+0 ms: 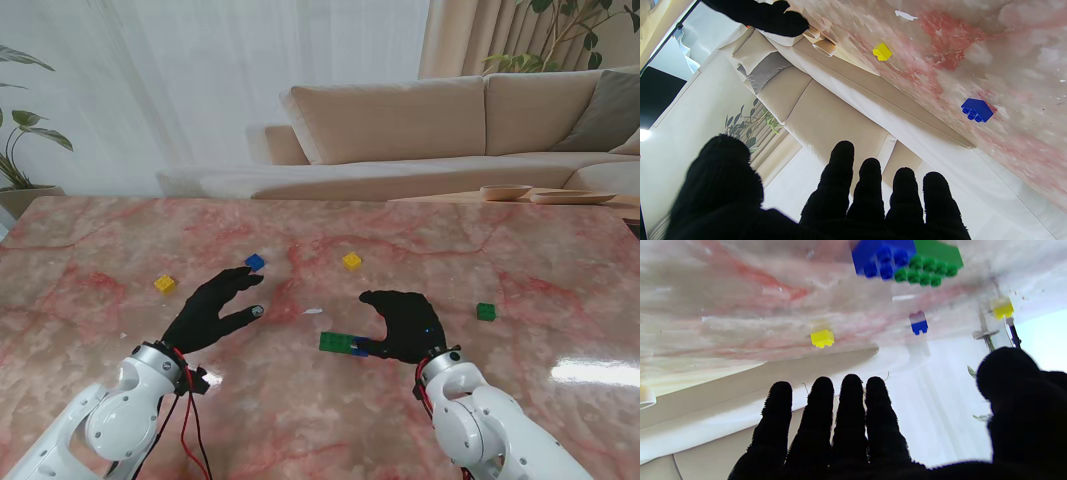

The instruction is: Build a two-level staggered structure with toy bricks

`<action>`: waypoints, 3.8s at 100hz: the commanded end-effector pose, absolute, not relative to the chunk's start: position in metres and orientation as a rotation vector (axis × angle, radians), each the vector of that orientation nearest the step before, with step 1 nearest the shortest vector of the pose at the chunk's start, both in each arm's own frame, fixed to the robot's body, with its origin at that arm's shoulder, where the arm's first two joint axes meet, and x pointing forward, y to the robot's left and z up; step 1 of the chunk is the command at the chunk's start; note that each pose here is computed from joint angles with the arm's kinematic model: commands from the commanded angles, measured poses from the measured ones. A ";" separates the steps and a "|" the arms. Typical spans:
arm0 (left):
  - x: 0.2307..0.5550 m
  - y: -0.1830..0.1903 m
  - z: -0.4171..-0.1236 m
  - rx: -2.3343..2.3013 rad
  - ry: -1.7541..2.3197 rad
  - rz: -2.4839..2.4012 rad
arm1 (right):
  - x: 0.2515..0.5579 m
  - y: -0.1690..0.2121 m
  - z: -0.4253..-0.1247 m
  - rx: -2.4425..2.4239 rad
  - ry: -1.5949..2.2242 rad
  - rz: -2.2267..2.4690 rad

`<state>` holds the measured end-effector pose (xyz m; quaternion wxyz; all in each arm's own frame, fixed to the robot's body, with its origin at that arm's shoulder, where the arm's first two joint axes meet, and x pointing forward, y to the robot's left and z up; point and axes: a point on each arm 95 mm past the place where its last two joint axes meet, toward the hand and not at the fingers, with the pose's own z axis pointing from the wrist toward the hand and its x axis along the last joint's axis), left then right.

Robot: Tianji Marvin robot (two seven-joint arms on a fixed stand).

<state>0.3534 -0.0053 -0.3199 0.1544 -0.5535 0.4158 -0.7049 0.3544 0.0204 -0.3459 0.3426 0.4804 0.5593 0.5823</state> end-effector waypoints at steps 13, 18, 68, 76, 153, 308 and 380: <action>0.353 -0.011 -0.324 -1.605 1.171 -2.020 | 0.344 0.019 -0.325 1.276 1.396 1.586; 0.353 -0.011 -0.324 -1.605 1.171 -2.022 | 0.340 0.017 -0.321 1.296 1.389 1.619; 0.344 -0.025 -0.332 -1.641 1.158 -2.048 | 0.320 -0.009 -0.318 1.394 1.240 1.763; 0.344 -0.027 -0.334 -1.648 1.157 -2.050 | 0.319 -0.012 -0.320 1.417 1.222 1.762; 0.374 0.054 -0.305 -1.631 1.299 -1.597 | 0.325 -0.012 -0.338 1.477 1.226 1.752; 0.470 0.180 -0.325 -1.887 1.391 -0.904 | 0.335 -0.007 -0.340 1.510 1.279 1.747; 0.492 0.160 -0.350 -1.799 1.403 -0.895 | 0.333 -0.008 -0.342 1.513 1.326 1.721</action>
